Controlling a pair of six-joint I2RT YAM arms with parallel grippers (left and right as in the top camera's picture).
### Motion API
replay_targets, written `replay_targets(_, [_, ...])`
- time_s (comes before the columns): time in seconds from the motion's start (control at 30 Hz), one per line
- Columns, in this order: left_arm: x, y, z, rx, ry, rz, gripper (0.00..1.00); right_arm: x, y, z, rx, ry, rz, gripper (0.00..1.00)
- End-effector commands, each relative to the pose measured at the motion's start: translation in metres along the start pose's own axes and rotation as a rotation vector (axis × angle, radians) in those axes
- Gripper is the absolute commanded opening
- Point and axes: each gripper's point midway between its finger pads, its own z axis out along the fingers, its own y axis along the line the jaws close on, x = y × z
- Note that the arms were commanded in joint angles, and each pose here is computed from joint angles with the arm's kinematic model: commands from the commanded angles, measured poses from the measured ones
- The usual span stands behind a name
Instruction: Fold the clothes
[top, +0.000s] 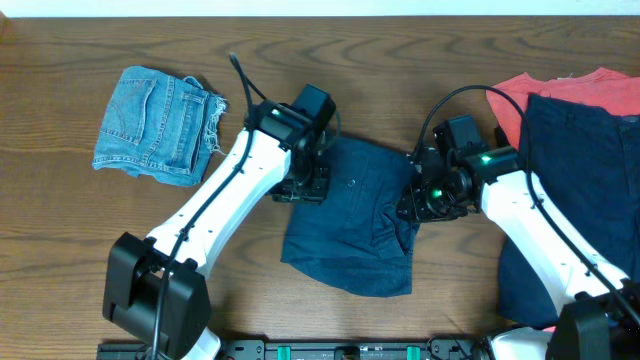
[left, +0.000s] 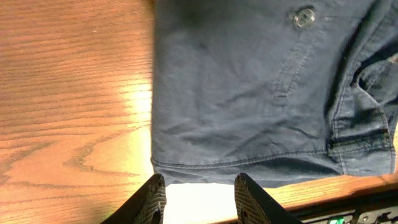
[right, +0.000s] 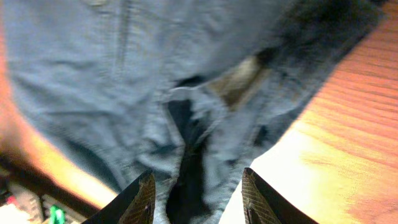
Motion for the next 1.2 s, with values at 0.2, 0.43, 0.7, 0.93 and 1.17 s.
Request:
replay_targets(0.2, [-0.007,0.008,-0.008,-0.029,-0.045,0.081,0.44,0.022,0.022,0.039,-0.018,0.126,-0.005,0.43])
replay_targets(0.43, [-0.01,0.009,-0.008,-0.035,-0.059,0.082,0.45,0.023,0.036,0.051,-0.06,0.149,-0.02,0.01])
replay_targets(0.7, [-0.011,0.012,-0.008,-0.049,-0.061,0.084,0.46,0.022,0.042,-0.006,-0.05,0.117,-0.025,0.01])
replay_targets(0.93, [-0.012,0.011,-0.008,-0.047,-0.067,0.084,0.47,0.056,0.021,-0.044,0.109,0.147,0.088,0.01])
replay_targets(1.17, [-0.015,0.01,-0.008,-0.042,-0.078,0.085,0.52,0.058,0.007,-0.017,0.131,0.129,0.169,0.62])
